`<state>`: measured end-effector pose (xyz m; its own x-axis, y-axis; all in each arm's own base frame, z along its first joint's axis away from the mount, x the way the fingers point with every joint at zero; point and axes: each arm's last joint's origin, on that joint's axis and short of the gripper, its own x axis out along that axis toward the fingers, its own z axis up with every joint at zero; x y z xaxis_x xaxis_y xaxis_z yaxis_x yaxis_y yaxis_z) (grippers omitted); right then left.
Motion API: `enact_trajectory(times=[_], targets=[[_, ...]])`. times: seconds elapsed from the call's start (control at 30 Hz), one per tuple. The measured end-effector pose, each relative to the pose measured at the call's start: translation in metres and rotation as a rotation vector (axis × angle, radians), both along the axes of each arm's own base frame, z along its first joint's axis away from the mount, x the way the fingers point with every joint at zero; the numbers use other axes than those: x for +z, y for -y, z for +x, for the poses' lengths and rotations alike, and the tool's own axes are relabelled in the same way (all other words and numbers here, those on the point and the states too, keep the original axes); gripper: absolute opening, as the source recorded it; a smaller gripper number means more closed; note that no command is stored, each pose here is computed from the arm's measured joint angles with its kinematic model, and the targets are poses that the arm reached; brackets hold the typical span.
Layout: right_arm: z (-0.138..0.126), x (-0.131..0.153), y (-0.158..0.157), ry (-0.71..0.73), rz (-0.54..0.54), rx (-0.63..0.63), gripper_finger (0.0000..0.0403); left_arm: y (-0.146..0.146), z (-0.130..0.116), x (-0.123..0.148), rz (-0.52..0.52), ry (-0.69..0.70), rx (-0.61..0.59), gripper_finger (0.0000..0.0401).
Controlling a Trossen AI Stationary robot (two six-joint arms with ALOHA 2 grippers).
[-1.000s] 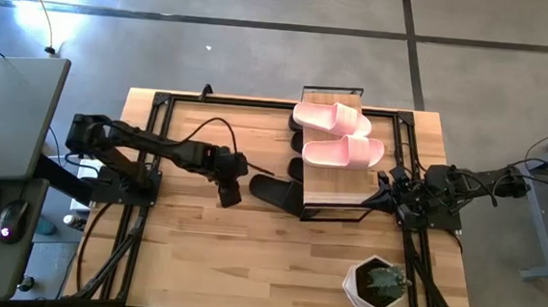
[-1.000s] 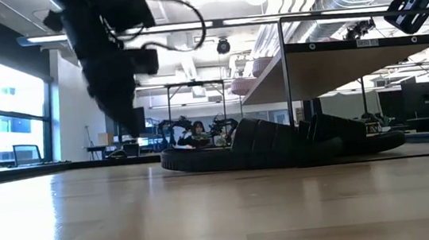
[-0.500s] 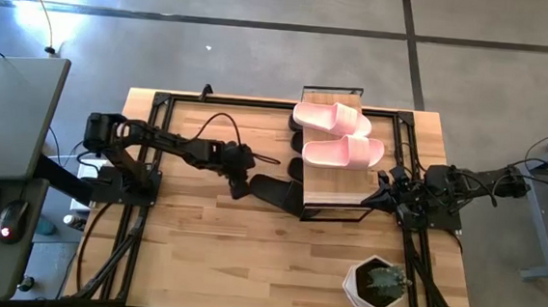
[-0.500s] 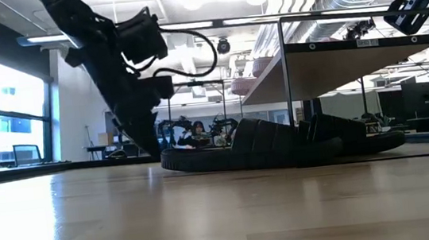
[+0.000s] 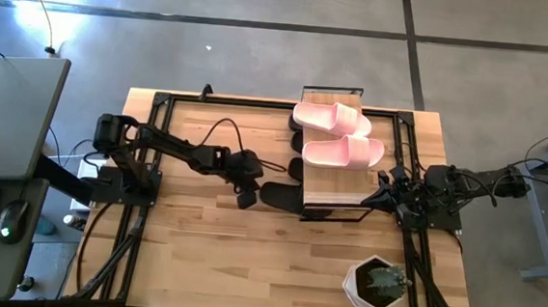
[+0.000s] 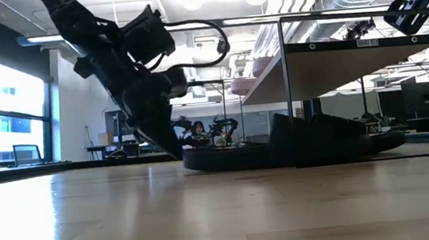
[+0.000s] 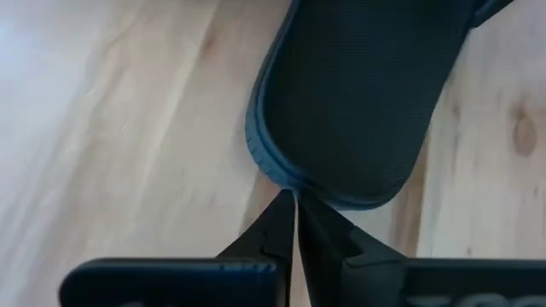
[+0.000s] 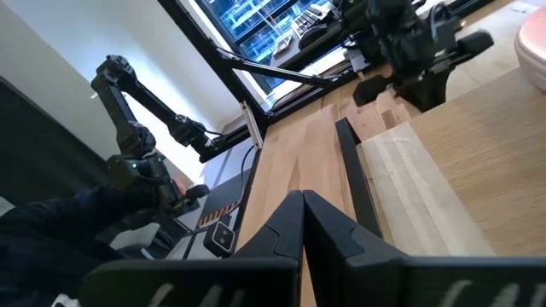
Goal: Pick and place slides into the shelf
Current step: Put the black slide under the shelf
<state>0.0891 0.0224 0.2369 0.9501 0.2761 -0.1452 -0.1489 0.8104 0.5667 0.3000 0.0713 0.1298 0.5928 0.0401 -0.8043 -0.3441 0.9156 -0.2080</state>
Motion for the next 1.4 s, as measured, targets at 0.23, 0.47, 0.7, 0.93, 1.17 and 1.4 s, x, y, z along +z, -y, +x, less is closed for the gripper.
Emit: enact_trajectory(times=[0.23,0.47,0.7,0.93,1.17,1.4], targets=[[0.0,-0.001,0.0,-0.005,-0.001,0.0,0.0,0.005,0.009,-0.001,0.012,0.067,-0.005,0.0012],[0.0,-0.001,0.0,-0.005,-0.001,0.0,0.0,0.004,0.016,0.006,0.018,0.161,-0.003,0.0012],[0.0,0.0,0.0,-0.005,-0.001,0.0,0.0,0.008,0.018,0.005,0.01,0.177,0.003,0.0012],[0.0,0.001,0.0,0.011,0.004,-0.009,0.0,0.004,0.01,0.001,0.028,0.085,-0.002,0.0012],[-0.01,0.031,0.003,0.092,-0.032,-0.003,0.0,0.007,0.001,-0.005,-0.008,-0.027,-0.015,0.0012],[-0.023,0.063,0.007,0.204,-0.139,-0.044,0.0,0.005,0.005,-0.008,-0.006,-0.002,0.004,0.0012]])
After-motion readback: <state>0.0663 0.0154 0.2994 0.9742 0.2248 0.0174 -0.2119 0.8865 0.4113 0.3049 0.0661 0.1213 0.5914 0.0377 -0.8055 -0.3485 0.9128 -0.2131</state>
